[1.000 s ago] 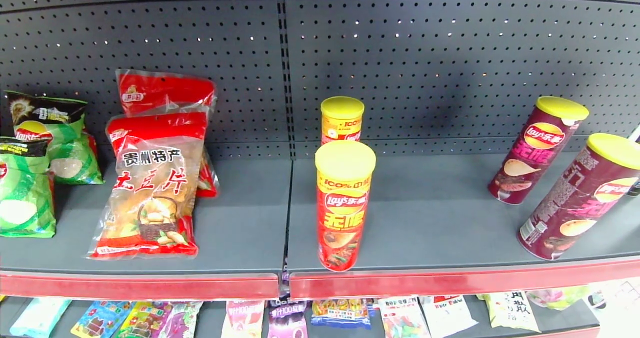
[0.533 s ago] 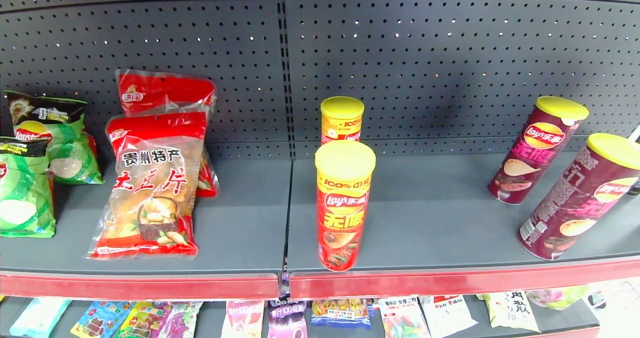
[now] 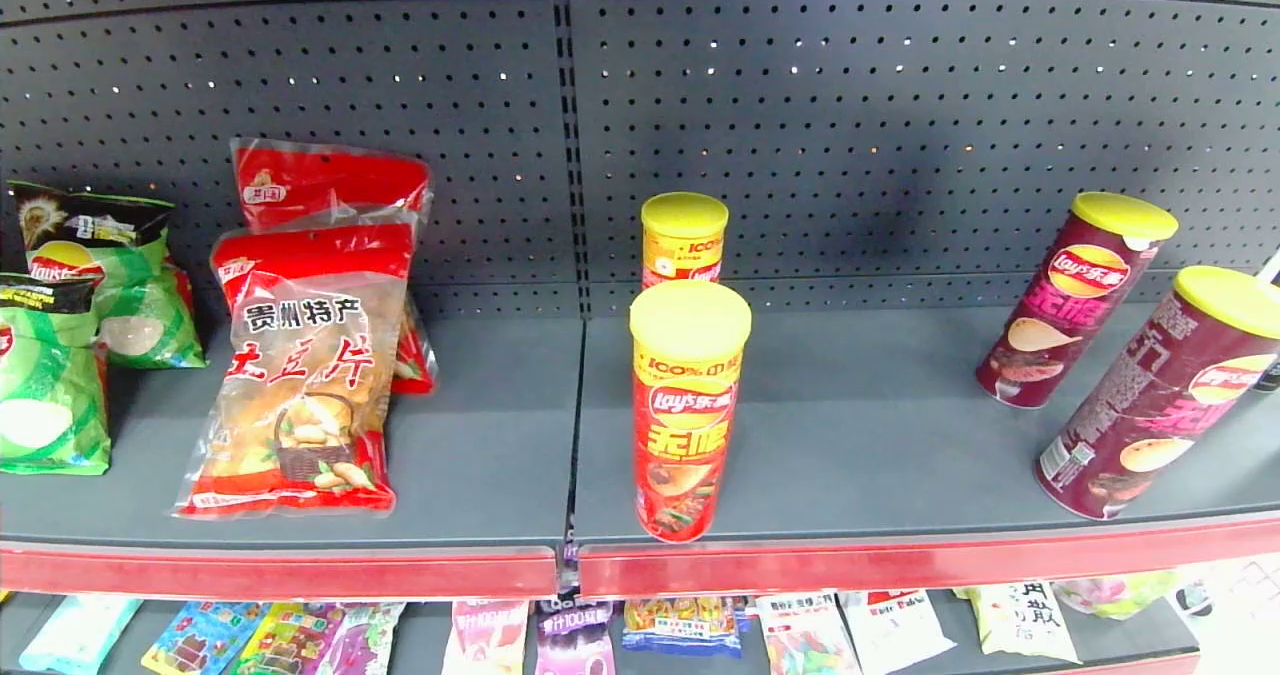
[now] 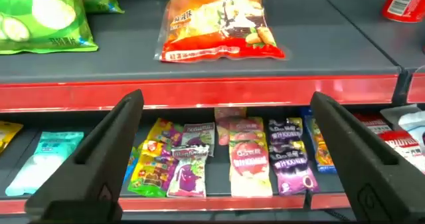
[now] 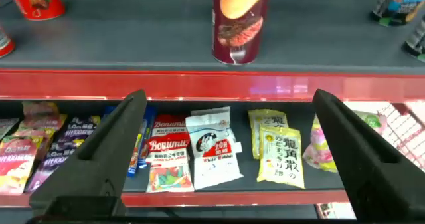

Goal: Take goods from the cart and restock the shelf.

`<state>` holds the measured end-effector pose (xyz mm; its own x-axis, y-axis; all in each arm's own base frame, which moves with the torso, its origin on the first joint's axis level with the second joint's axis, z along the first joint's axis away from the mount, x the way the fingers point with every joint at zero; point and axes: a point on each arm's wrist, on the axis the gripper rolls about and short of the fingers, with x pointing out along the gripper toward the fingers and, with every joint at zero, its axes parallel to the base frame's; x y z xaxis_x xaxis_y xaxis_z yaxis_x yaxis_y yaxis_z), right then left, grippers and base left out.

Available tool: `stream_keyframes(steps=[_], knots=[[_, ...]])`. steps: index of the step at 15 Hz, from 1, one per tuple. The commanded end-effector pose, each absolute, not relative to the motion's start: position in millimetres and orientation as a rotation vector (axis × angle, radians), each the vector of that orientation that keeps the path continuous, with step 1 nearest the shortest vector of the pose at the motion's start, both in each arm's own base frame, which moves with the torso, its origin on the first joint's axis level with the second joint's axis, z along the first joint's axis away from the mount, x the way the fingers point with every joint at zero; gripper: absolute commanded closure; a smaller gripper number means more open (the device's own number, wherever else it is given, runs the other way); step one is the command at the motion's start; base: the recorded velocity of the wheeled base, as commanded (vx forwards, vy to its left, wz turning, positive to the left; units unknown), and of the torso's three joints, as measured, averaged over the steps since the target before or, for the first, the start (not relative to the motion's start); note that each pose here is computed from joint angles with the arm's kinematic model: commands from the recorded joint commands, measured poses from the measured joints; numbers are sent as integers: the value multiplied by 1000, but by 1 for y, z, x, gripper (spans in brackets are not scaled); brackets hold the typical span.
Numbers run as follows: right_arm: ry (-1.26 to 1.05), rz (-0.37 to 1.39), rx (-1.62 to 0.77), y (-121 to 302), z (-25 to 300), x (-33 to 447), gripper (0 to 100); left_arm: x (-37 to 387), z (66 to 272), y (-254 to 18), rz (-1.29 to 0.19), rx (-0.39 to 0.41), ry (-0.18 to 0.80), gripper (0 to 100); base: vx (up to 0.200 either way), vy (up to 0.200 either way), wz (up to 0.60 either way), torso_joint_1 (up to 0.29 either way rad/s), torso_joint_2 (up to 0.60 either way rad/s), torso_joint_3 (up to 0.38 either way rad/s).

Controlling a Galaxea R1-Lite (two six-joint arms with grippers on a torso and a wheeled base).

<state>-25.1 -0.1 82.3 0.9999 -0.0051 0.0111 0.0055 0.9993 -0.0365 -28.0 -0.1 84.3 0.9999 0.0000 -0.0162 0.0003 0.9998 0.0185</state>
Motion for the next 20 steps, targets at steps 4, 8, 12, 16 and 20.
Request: stream_keyframes(steps=[4,8,12,16,20], knots=[[-2,38,-31,1,76,-23,0,-28,84,0,-2,18,18,0,0,0,0,0,0,0],[-2,38,-29,1,76,-23,0,-28,84,0,-2,18,18,0,-150,0,0,5,2,-1],[-2,38,-28,1,76,-23,0,-28,84,0,-3,17,18,0,0,0,0,0,0,0],[-2,38,-29,1,76,-23,0,-28,84,0,-3,18,18,0,0,-100,0,2,4,1],[-2,40,-29,1,76,-23,0,-28,84,0,-3,18,18,0,0,-200,0,1,8,2]])
